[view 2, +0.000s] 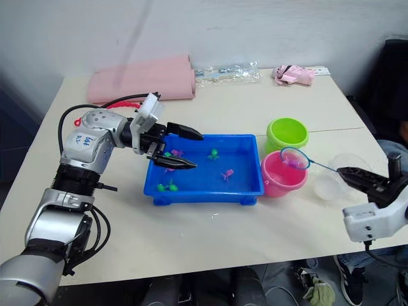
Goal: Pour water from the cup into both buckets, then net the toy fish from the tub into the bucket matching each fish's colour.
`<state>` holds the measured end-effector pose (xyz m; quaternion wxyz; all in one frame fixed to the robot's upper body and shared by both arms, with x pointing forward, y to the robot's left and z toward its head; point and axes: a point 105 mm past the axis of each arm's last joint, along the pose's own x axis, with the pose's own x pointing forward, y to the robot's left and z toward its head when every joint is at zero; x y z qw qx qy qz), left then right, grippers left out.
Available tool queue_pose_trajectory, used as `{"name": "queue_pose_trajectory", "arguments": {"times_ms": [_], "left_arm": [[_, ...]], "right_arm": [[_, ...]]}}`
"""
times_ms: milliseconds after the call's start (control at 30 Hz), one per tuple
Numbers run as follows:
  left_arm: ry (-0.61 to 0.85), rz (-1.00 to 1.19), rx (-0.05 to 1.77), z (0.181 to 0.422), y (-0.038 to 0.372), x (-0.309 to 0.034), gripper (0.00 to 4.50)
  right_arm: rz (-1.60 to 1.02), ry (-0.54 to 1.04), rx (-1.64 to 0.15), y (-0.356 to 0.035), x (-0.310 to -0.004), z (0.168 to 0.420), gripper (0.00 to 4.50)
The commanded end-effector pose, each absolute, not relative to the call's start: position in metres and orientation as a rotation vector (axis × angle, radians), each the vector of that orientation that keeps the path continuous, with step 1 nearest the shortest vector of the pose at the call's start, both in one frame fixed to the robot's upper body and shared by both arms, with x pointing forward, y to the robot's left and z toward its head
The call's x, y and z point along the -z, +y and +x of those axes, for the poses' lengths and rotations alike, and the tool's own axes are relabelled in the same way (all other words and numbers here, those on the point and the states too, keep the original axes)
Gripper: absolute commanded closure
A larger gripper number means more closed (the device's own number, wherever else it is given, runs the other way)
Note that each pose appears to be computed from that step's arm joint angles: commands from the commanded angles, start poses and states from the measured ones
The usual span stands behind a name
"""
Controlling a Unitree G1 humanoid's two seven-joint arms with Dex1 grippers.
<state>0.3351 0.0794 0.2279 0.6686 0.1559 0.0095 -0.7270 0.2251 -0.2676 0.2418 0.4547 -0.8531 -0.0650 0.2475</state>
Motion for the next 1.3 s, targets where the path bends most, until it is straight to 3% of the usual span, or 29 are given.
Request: {"name": "queue_pose_trajectory", "arguments": {"times_ms": [33,233,400,567,767,933,1100,1300], "left_arm": [[-0.008,0.389,1.635,0.331,0.083,-0.235,0.1],[-0.002,0.397,1.622,0.329,0.086,-0.236,0.1],[0.001,0.403,1.606,0.329,0.09,-0.237,0.1],[0.002,0.404,1.606,0.329,0.089,-0.237,0.1],[-0.003,0.406,1.603,0.331,0.088,-0.238,0.1],[-0.011,0.409,1.608,0.333,0.085,-0.238,0.1],[-0.008,0.419,1.618,0.332,0.084,-0.236,0.1],[-0.001,0.429,1.617,0.333,0.086,-0.237,0.1]], "right_arm": [[-2.133,-0.206,-0.734,-0.257,-0.227,0.216,4.5],[-2.138,-0.198,-0.704,-0.267,-0.229,0.223,4.5],[-2.144,-0.301,-0.587,-0.261,-0.258,0.238,4.5],[-2.14,-0.212,-0.818,-0.256,-0.216,0.224,4.5],[-2.189,-0.226,-0.62,-0.267,-0.252,0.241,4.5],[-2.149,-0.272,-0.615,-0.259,-0.256,0.243,4.5],[-2.165,-0.276,-0.807,-0.248,-0.223,0.224,4.5],[-1.967,-0.252,-0.585,-0.261,-0.253,0.24,4.5]]}}
